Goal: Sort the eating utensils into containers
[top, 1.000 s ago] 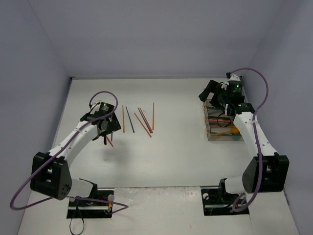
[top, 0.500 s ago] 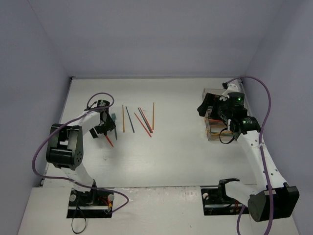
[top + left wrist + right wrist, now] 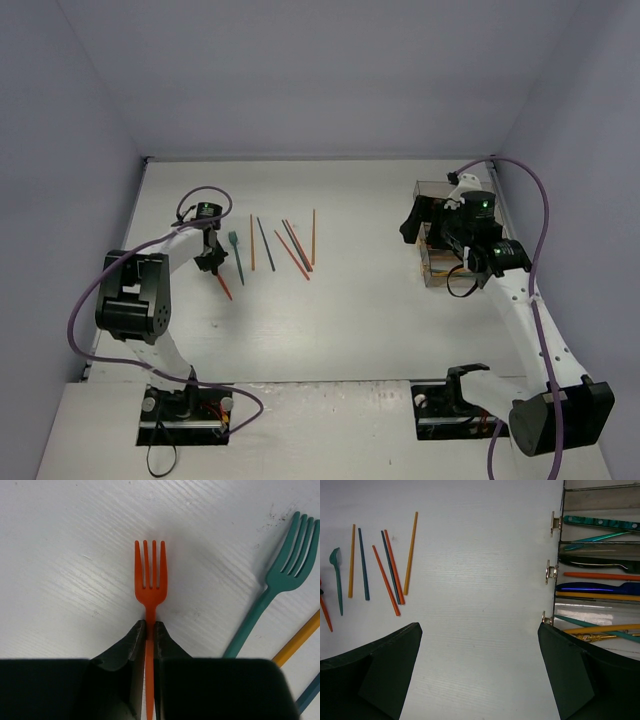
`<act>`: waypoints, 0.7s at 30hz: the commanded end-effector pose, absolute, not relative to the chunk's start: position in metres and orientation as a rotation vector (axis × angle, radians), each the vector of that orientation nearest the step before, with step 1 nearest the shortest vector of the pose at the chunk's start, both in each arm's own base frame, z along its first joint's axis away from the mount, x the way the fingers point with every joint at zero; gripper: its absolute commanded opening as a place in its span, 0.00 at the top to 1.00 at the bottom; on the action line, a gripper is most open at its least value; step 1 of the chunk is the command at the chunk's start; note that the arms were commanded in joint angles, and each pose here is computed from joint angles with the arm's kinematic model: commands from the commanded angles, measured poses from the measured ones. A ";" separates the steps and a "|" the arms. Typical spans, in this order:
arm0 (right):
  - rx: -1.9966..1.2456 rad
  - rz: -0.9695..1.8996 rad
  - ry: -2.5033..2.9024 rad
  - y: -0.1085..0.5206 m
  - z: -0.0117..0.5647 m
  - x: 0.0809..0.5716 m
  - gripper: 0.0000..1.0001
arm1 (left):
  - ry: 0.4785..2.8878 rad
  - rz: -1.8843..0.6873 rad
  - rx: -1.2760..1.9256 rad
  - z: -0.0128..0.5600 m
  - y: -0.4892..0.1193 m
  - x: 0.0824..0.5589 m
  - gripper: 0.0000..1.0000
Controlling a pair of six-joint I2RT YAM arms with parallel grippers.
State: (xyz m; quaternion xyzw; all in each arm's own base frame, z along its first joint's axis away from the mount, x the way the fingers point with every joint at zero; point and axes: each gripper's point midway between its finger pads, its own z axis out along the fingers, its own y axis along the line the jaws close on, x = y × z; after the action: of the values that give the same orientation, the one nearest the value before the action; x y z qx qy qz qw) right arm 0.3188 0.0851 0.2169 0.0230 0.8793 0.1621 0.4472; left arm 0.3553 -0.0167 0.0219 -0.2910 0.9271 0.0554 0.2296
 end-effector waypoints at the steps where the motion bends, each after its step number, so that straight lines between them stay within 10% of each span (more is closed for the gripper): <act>1: -0.005 0.401 2.120 0.093 0.236 0.319 0.00 | 2.519 0.126 -0.808 0.037 -0.015 0.353 1.00; 21: -0.454 0.738 2.044 0.254 0.279 0.287 0.06 | 2.062 -0.568 -0.208 0.298 -0.215 0.352 1.00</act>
State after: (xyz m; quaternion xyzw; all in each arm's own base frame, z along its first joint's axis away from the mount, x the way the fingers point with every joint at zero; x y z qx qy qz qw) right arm 0.2800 0.2226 0.2501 -0.1664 0.8533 0.2688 0.4147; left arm 0.3534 -0.1991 0.2606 -0.0911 0.8671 -0.1987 0.4476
